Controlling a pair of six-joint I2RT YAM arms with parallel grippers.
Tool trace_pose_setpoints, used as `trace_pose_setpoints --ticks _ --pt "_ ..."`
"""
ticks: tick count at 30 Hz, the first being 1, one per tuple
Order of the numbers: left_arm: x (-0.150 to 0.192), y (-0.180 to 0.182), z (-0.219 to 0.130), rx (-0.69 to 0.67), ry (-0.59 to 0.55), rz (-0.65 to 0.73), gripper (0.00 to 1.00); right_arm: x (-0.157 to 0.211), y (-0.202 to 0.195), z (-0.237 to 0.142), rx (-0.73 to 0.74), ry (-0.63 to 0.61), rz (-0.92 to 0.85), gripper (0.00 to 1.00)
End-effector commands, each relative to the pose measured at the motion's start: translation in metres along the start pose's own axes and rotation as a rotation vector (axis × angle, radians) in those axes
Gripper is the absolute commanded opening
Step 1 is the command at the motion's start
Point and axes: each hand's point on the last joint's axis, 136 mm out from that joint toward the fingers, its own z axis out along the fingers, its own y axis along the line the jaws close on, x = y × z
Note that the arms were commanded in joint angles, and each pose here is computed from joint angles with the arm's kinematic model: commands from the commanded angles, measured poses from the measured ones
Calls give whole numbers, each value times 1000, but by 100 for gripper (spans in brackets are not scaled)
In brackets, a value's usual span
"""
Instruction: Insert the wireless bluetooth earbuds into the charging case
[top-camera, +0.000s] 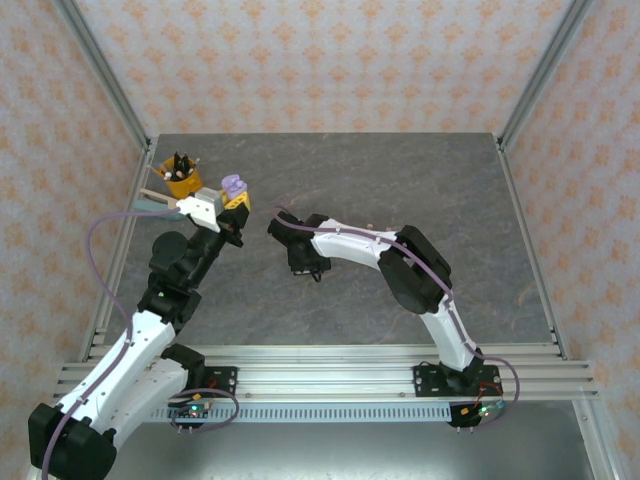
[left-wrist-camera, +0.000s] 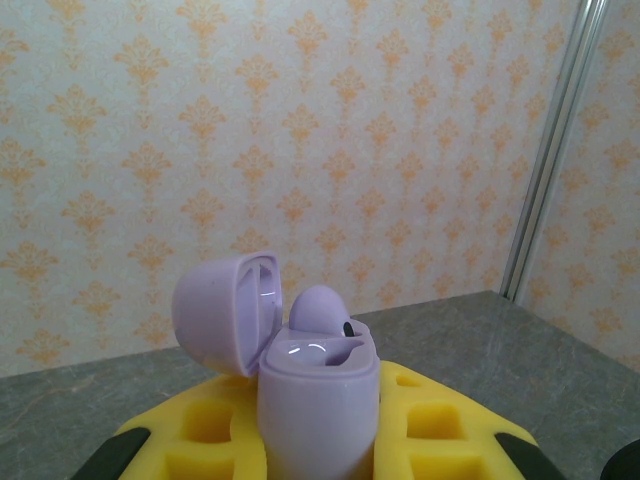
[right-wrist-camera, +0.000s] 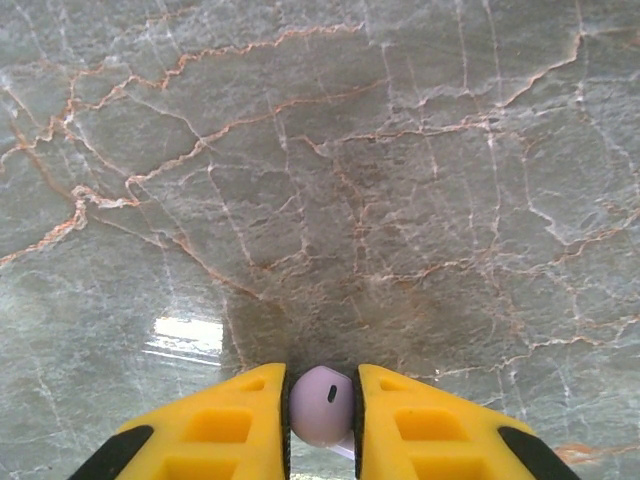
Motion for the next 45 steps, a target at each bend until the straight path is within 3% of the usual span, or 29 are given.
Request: trace_pose_setpoints --ticks 1,29,45 --pt "-15 2 -1 -9 -54 -9 0 20 -18 -3 69 49 -12 21" --pt "-10 -1 -1 6 -35 -13 0 -13 -27 -46 -116 -139 155 18" --pt "-7 -13 8 80 -25 -29 0 -67 -41 -162 -377 -429 279 18"
